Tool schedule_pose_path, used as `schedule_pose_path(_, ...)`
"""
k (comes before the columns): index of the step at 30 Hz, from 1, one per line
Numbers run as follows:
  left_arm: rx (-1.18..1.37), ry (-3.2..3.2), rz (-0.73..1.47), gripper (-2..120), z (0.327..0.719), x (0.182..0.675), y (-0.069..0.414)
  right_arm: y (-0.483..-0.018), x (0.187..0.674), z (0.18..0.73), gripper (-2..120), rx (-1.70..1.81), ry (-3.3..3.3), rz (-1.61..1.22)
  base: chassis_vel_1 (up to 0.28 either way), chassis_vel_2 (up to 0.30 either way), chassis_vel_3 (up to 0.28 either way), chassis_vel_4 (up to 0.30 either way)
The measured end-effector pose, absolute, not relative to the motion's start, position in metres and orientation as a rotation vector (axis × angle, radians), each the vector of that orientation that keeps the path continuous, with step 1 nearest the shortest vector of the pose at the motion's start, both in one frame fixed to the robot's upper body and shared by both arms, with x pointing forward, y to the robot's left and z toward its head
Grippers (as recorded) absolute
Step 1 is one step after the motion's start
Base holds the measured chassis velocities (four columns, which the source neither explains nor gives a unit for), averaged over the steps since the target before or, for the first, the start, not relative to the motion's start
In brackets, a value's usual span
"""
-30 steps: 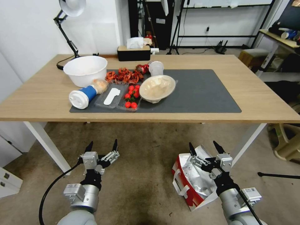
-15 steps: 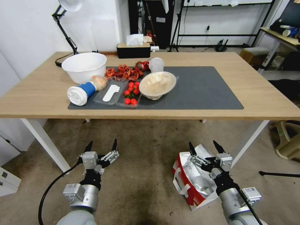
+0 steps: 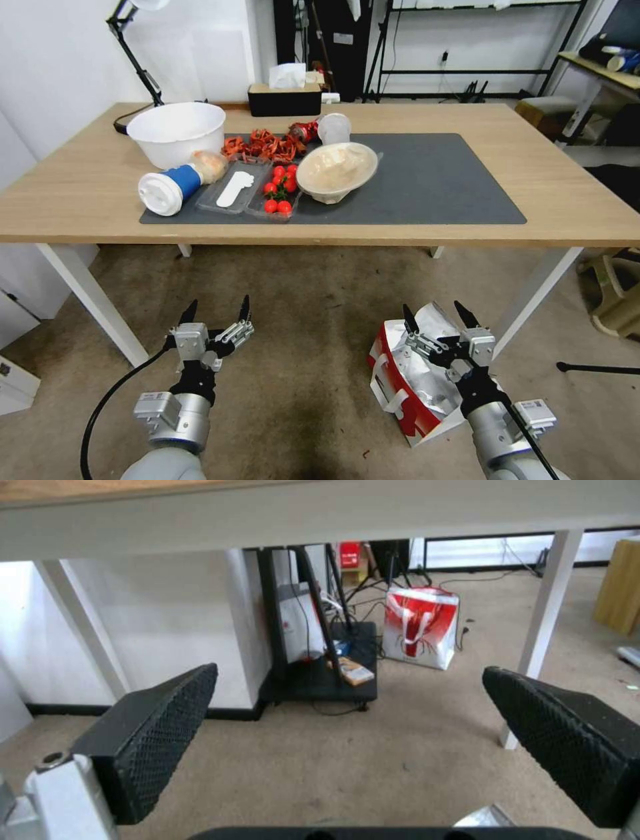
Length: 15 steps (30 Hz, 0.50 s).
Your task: Pick up the food delivery bag from the floor and place it on the table.
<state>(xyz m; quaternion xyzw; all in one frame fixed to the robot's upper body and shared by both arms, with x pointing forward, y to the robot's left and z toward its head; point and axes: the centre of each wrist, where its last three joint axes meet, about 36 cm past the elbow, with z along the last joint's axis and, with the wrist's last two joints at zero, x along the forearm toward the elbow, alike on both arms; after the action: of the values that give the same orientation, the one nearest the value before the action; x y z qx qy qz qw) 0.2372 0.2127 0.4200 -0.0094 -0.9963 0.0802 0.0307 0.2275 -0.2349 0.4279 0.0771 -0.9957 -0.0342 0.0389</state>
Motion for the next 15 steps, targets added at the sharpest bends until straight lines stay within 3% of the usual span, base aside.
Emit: schedule_pose_path(15,-0.033,-3.070,0.247,100,0.4197,0.2355,0.2127,-0.2356,0.2273,0.4301,100,0.235,-3.059,-0.108,0.000,0.000,0.000,0.000)
